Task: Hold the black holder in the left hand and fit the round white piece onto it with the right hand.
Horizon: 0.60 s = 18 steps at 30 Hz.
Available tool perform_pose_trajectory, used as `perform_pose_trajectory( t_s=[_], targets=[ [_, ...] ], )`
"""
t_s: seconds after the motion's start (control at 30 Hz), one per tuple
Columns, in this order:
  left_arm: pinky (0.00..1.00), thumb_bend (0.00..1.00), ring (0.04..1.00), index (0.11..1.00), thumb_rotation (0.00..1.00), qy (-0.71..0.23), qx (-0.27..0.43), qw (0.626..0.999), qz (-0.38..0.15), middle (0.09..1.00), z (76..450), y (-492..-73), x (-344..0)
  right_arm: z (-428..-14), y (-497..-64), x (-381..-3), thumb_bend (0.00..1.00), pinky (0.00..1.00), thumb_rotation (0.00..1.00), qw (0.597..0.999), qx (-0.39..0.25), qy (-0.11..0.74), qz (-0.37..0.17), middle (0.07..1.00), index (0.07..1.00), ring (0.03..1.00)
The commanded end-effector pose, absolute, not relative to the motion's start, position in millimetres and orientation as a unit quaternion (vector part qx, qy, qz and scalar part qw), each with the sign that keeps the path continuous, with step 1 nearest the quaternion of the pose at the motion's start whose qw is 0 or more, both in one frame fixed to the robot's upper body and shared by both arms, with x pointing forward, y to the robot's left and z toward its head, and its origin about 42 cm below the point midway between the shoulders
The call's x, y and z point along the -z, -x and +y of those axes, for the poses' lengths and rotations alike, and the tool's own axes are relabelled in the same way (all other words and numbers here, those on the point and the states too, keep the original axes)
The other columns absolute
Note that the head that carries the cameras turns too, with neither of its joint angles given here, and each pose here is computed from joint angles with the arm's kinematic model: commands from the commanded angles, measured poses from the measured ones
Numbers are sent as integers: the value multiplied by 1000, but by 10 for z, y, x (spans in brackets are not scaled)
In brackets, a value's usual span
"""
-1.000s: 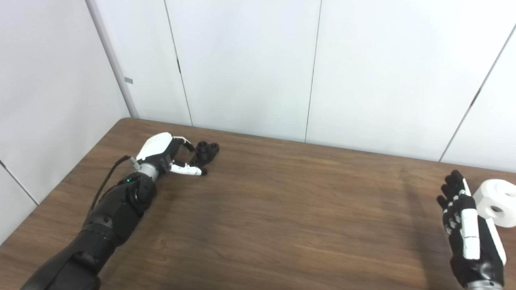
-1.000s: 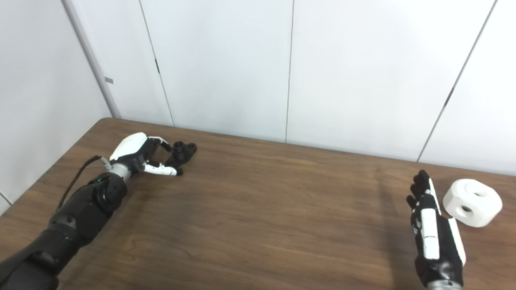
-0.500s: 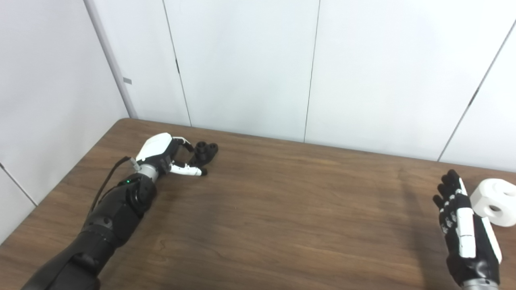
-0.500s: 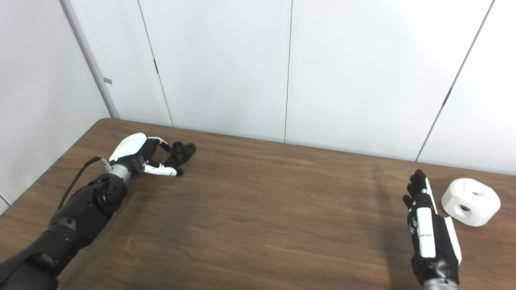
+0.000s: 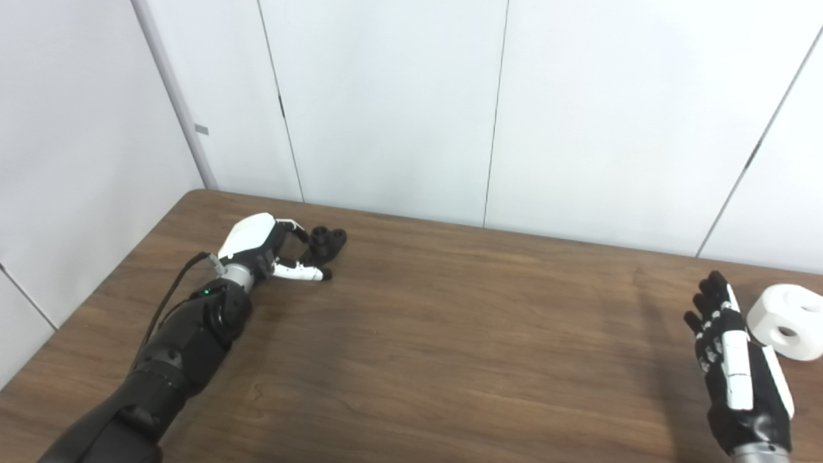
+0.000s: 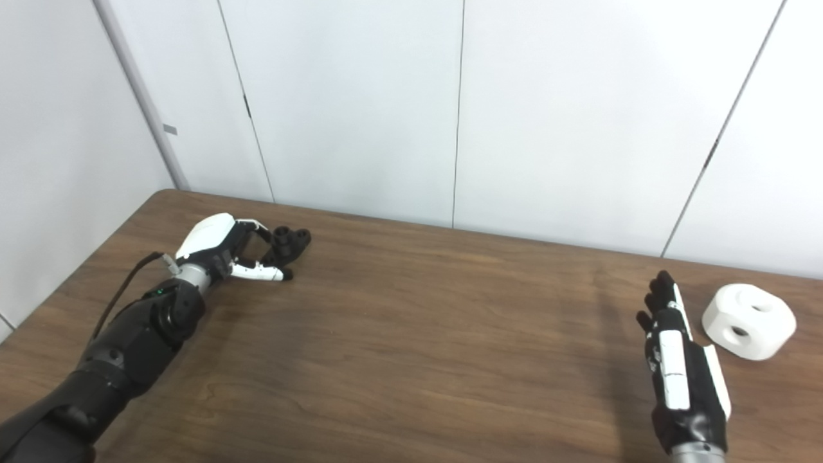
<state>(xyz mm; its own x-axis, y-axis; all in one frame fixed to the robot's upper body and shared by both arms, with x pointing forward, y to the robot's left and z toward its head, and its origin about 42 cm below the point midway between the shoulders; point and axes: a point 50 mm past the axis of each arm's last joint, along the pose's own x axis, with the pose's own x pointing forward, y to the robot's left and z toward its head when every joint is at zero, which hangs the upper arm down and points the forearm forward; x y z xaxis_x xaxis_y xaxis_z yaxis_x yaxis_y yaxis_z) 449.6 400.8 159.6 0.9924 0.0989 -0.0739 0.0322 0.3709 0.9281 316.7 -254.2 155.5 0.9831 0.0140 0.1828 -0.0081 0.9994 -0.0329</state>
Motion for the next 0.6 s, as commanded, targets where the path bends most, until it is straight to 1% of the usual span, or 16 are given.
perform_pose_trajectory(
  t_s=[0.0, 0.1, 0.27, 0.4, 0.5, 0.57],
  targets=[
    [960, 972, 906, 685, 264, -565, 27, 822, 70, 841, 3795, -4504, -1438, -2508, -3235, -1744, 512, 980, 984, 990, -7, 20, -142, 1000, 1000, 1000],
    [945, 984, 900, 676, 269, -564, 28, 823, 66, 834, 3779, -4518, -1434, -2503, -3223, -1747, 513, 976, 981, 990, -5, 21, -143, 1000, 1000, 1000],
    [961, 981, 907, 687, 277, -563, 28, 823, 71, 841, 3763, -4535, -1430, -2499, -3208, -1748, 516, 984, 981, 990, -4, 19, -143, 1000, 1000, 1000],
    [953, 982, 900, 676, 270, -564, 26, 823, 65, 833, 3767, -4550, -1421, -2500, -3200, -1746, 523, 985, 984, 990, 0, 20, -142, 1000, 1000, 1000],
    [927, 978, 883, 654, 249, -572, 22, 818, 55, 813, 3767, -4560, -1416, -2499, -3191, -1746, 511, 987, 976, 990, 2, 17, -142, 1000, 1000, 1000],
    [911, 969, 862, 622, 212, -573, 19, 818, 47, 784, 3766, -4562, -1412, -2503, -3186, -1743, 514, 987, 973, 990, 3, 15, -142, 1000, 1000, 1000]
  ],
)
